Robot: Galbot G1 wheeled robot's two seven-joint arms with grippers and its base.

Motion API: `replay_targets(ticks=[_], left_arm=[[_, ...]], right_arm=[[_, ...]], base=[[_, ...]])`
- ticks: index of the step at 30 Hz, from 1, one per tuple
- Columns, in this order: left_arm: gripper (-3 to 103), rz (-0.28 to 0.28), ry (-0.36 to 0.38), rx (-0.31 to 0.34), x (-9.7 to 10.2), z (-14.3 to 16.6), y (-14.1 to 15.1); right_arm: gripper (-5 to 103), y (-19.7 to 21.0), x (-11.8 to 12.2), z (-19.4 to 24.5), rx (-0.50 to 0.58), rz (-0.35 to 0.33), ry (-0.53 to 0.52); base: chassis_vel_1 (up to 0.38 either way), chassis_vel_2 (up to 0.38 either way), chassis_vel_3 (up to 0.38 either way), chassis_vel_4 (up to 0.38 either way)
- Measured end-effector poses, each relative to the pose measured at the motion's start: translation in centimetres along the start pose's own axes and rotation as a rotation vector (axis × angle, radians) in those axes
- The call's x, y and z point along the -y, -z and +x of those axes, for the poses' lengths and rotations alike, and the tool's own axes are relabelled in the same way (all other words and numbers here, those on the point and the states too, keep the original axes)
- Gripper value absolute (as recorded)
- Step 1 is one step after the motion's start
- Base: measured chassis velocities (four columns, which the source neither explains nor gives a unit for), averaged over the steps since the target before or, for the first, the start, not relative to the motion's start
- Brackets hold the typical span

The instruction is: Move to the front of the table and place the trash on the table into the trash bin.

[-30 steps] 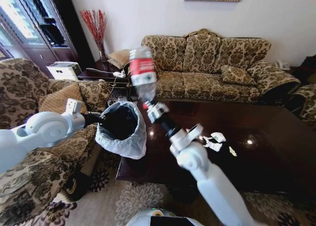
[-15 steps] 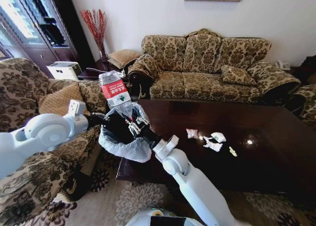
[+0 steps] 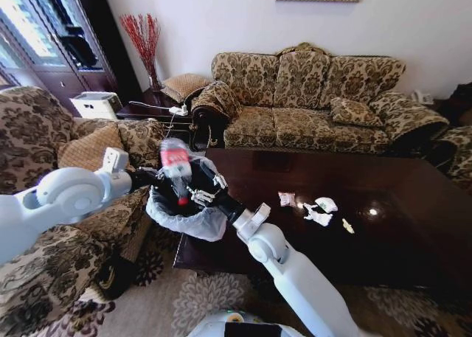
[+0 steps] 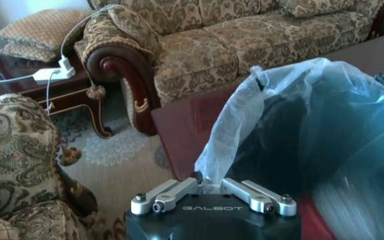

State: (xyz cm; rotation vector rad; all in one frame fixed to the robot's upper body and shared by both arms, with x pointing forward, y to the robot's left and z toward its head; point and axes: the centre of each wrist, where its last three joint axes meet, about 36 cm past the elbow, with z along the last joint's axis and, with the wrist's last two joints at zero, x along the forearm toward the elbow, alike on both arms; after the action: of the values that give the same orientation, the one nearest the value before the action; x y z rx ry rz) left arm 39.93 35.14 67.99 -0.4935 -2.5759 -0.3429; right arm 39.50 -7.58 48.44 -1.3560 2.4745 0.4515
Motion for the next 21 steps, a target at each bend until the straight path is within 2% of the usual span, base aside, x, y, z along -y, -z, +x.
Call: replay_targets(ticks=[2, 8, 11, 12, 14, 15, 16, 18, 21], left_arm=[[0, 0.003, -0.003, 0.001, 0.1, 0.0, -0.1], [0, 0.003, -0.001, -0.001, 0.0, 0.0, -0.1], [0, 0.010, 0.052, -0.006, -0.7, -0.1, 0.0], [0, 0.010, 0.052, -0.006, -0.7, -0.1, 0.0], [0, 0.029, 0.086, -0.001, -0.9, 0.0, -0.3], [0, 0.041, 0.091, 0.003, -0.8, 0.1, -0.6], [0, 0.041, 0.091, 0.003, -0.8, 0.1, -0.6], [0, 0.062, 0.093, 0.012, -0.3, 0.3, -1.1], [0, 0.069, 0.081, 0.014, 0.4, 0.4, -1.5]], right_arm=[[98, 0.4, 0.1, 0.8, 0.011, -0.006, -0.005], [100, 2.8, 0.4, 3.2, 0.103, -0.008, -0.075], [100, 4.2, 1.2, 7.4, 0.111, 0.028, -0.316], [100, 4.2, 1.2, 7.4, 0.111, 0.028, -0.316], [100, 3.7, 2.6, 11.6, 0.017, 0.035, -0.555], [100, 3.3, 3.3, 12.9, -0.032, 0.024, -0.628], [100, 3.3, 3.3, 12.9, -0.032, 0.024, -0.628], [100, 1.9, 5.0, 15.4, -0.141, -0.011, -0.785], [100, 0.6, 6.1, 16.7, -0.219, -0.013, -0.874]], base=[[0.000, 0.000, 0.000, 0.000], [0.000, 0.000, 0.000, 0.000], [0.000, 0.000, 0.000, 0.000], [0.000, 0.000, 0.000, 0.000], [0.000, 0.000, 0.000, 0.000], [0.000, 0.000, 0.000, 0.000], [0.000, 0.000, 0.000, 0.000], [0.000, 0.000, 0.000, 0.000], [0.000, 0.000, 0.000, 0.000]])
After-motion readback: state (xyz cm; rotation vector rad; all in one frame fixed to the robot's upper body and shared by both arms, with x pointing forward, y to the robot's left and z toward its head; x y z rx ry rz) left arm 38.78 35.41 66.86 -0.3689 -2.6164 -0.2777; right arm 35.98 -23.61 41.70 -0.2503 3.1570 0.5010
